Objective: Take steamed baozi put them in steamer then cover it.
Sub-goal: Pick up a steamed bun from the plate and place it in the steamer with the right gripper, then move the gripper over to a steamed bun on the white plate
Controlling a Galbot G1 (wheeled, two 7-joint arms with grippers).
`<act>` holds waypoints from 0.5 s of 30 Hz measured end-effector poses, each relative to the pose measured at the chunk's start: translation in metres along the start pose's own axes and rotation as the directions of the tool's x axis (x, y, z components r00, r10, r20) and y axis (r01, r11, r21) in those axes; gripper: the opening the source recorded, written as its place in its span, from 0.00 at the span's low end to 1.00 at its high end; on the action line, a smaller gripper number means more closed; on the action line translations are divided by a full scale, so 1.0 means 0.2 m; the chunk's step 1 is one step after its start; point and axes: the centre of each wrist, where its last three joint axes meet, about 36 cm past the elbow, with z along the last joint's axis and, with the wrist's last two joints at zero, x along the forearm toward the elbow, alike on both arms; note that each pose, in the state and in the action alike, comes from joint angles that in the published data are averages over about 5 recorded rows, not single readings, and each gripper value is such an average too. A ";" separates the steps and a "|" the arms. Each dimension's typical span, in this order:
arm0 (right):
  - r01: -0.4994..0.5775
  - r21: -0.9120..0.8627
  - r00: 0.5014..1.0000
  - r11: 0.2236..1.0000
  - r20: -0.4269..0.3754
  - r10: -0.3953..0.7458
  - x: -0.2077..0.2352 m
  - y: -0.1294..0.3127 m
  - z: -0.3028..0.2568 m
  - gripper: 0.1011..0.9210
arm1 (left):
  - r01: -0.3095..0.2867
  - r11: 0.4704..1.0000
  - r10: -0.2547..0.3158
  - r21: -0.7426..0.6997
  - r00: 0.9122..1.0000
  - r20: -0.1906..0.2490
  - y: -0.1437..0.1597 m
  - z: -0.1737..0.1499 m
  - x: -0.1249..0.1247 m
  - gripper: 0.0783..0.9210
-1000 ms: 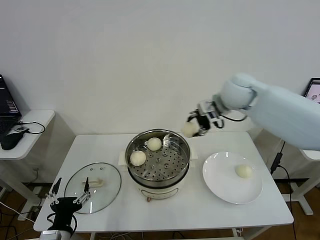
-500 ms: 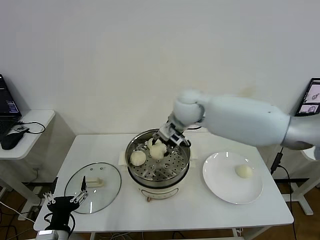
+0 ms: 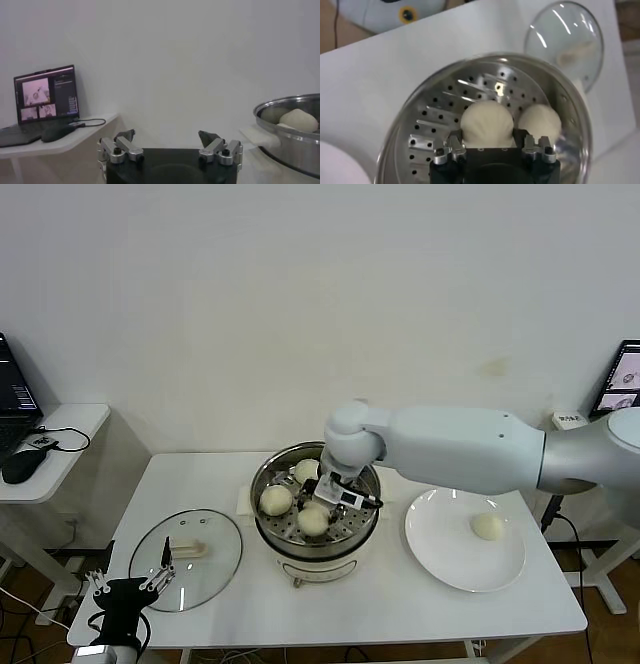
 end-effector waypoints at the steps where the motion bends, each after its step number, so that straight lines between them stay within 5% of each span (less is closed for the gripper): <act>1: 0.000 0.008 1.000 1.000 0.001 0.000 0.00 0.00 -0.01 0.68 | 0.000 1.000 0.000 0.001 1.000 0.000 0.00 0.00 0.00 0.88; 9: -0.018 0.027 1.000 0.999 -0.007 0.018 0.02 0.01 0.01 0.86 | -0.004 1.000 0.004 0.003 1.000 0.005 -0.01 0.00 0.00 0.88; 15: -0.063 -0.014 0.997 0.998 -0.043 0.062 0.16 0.02 0.10 0.88 | -0.005 1.000 0.005 -0.011 1.000 0.012 0.01 -0.01 -0.01 0.88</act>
